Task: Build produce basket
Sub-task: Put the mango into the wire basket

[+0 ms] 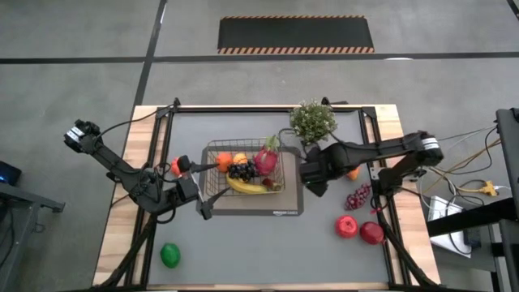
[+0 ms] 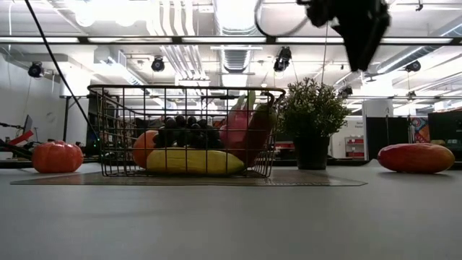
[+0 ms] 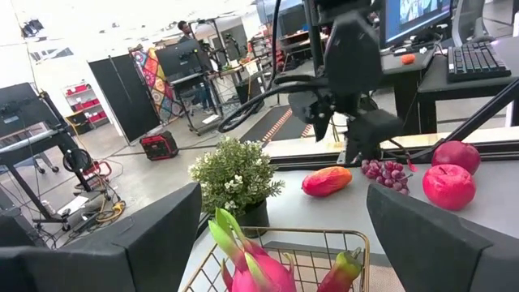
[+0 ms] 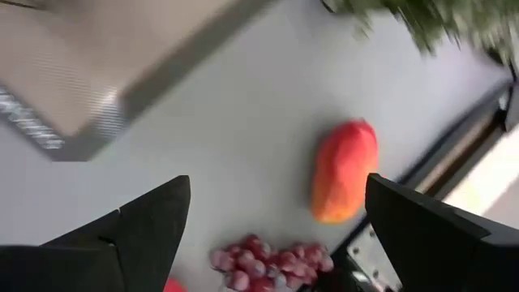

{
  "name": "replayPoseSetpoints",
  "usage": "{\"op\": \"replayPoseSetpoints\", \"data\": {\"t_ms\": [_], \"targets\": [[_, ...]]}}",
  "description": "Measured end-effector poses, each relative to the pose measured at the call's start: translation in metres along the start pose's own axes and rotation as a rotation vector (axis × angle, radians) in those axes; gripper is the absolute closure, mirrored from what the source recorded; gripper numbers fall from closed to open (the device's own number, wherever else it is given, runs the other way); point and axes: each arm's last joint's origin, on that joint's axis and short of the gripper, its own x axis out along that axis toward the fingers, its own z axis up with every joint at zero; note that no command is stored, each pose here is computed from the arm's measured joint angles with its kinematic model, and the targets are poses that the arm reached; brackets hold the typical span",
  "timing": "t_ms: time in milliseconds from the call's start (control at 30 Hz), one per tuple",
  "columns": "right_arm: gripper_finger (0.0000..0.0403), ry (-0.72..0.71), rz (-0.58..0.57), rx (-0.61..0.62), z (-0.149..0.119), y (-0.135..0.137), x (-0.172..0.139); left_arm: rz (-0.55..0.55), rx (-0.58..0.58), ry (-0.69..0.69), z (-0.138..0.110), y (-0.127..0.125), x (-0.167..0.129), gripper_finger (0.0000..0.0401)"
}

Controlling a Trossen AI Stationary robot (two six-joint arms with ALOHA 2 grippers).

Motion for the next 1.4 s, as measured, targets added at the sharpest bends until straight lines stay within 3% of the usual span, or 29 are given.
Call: {"op": "replayPoseSetpoints", "data": {"t_ms": [300,533,833,1400], "targets": [[0.0050,0.039,-0.066,0.127,-0.020,-0.044,0.049,0.000,0.000,0.000,0.000,0.000,0.000,0.0070],[0.0051,0.090,-0.094,0.145,-0.028,-0.064,0.093,0.000,0.000,0.000,0.000,0.000,0.000,0.0070],[0.0051,0.145,-0.122,0.166,-0.037,-0.075,0.134,0.000,0.004,0.000,0.000,0.000,0.000,0.0070],[0.0054,0.103,-0.120,0.206,-0.048,-0.075,0.165,0.000,0.006,0.000,0.000,0.000,0.000,0.0070]]}}
